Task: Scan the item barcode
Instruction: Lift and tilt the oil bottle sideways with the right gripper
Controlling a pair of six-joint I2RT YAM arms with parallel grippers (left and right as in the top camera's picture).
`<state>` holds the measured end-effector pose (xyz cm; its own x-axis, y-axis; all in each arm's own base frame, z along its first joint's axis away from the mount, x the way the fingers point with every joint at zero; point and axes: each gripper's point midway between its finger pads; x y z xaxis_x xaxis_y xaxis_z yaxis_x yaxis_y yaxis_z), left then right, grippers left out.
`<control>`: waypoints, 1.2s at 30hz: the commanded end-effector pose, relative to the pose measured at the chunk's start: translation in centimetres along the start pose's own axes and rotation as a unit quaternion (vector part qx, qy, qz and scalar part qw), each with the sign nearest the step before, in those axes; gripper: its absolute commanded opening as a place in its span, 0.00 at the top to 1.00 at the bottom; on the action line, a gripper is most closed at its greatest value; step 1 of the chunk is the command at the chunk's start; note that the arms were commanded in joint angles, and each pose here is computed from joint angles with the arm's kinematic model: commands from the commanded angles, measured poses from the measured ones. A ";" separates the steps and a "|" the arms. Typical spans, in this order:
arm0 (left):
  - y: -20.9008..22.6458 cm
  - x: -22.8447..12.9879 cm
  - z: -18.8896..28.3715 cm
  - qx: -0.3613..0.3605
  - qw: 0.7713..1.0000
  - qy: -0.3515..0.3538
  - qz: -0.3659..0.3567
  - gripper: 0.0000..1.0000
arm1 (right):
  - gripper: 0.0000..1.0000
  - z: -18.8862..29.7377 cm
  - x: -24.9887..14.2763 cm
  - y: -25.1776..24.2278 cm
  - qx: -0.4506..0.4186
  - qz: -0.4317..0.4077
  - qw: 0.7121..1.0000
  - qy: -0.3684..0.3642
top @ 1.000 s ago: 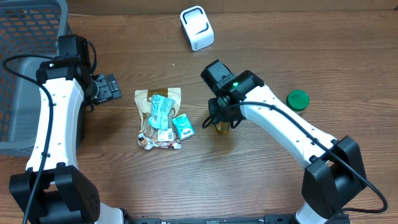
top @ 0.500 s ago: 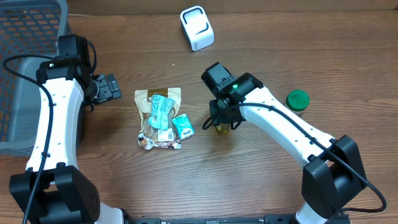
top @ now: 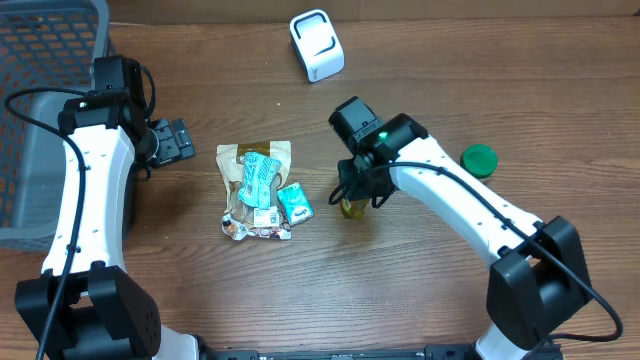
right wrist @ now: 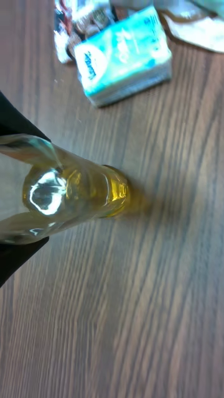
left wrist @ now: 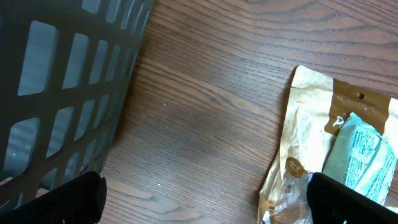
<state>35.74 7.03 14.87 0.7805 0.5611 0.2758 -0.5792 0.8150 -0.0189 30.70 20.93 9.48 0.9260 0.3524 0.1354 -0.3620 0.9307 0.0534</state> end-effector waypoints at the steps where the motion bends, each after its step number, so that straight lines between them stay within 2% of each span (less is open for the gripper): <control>1: 0.0 0.8 1.0 -0.002 1.000 -0.019 -0.003 0.00 | 0.71 2.2 1.0 1.2 0.076 0.012 0.997 -0.019; 5: 0.0 0.8 1.0 -0.002 1.000 -0.019 -0.003 0.00 | 0.71 4.9 1.0 1.4 0.146 0.026 0.988 -0.039; 12: 0.0 0.8 1.0 -0.002 1.000 -0.019 -0.003 0.01 | 0.71 10.9 0.3 1.5 0.296 0.060 0.949 -0.094; 19: 0.0 0.8 1.0 -0.002 1.000 -0.019 -0.003 0.00 | 0.71 15.8 -1.7 1.5 0.443 0.127 0.875 -0.148; 25: 0.0 0.8 1.0 -0.002 1.000 -0.019 -0.003 0.00 | 0.71 17.5 -4.2 1.5 0.481 0.170 0.845 -0.161; 36: 0.0 0.8 1.0 -0.002 1.000 -0.019 -0.003 0.00 | 0.71 17.6 -4.6 1.6 0.485 0.176 0.842 -0.159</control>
<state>35.74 7.03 14.87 0.7807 0.5607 0.2758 -0.5789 0.8152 -0.0188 23.86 18.59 24.11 0.7635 0.4391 0.4736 -0.6134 0.2635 0.7446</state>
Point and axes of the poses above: each gripper's point midway between its finger pads, its own z axis back along the fingers, its own y axis along the line the jaws close on, x = y × z, and after that the axes turned 12 degrees about z, right-handed
